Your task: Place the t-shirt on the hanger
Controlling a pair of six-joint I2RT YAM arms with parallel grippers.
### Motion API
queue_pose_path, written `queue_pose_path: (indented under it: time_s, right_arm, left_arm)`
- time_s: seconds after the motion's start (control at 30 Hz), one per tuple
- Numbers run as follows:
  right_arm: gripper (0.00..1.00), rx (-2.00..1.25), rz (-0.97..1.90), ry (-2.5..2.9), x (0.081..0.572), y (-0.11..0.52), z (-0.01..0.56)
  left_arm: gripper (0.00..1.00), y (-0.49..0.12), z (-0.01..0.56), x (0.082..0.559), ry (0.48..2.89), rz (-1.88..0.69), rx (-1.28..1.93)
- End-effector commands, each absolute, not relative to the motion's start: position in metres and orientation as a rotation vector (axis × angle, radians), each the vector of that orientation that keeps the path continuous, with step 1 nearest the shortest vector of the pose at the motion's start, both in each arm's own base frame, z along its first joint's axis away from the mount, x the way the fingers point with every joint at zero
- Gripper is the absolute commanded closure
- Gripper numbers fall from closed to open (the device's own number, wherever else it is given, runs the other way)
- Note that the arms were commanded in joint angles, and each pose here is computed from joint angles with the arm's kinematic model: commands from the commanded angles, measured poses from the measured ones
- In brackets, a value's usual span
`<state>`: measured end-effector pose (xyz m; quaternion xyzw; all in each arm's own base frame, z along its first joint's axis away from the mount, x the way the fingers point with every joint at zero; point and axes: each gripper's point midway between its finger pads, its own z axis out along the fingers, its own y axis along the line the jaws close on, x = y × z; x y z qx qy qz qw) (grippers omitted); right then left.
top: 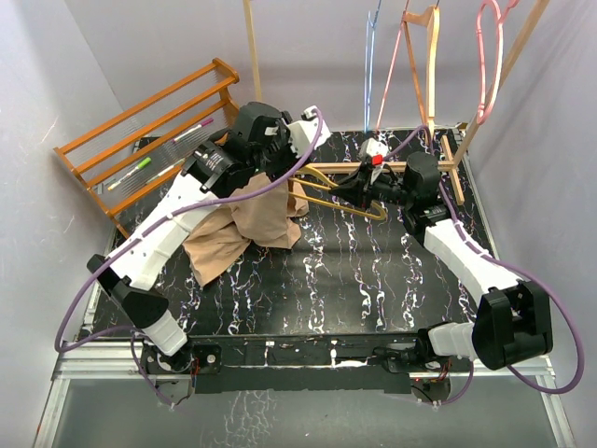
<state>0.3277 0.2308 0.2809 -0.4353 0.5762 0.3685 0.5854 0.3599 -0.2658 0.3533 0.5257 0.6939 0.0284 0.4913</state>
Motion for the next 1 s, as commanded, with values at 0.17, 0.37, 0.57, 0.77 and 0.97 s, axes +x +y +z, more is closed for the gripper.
queue_pose_path:
  time_s: [0.17,0.37,0.57,0.77,0.97]
  right_arm:
    - [0.92,-1.011,0.769,1.128,0.318,0.229,0.343]
    - [0.92,-1.011,0.781,1.125,0.318,0.230,0.344]
    - [0.92,-0.998,0.784,1.124,0.317,0.230,0.346]
    - [0.92,-0.998,0.780,1.137,0.320,0.229,0.346]
    - [0.92,-0.985,0.771,1.153,0.325,0.229,0.343]
  left_arm:
    - [0.24,-0.259,0.393,0.341,1.610,-0.072,1.069]
    - [0.15,-0.246,0.412,0.340,1.596,-0.135,0.963]
    - [0.22,-0.218,0.407,0.342,1.647,-0.125,0.862]
    - [0.37,-0.202,0.359,0.303,1.809,-0.225,0.815]
    - [0.41,-0.189,0.309,0.277,1.982,-0.300,0.645]
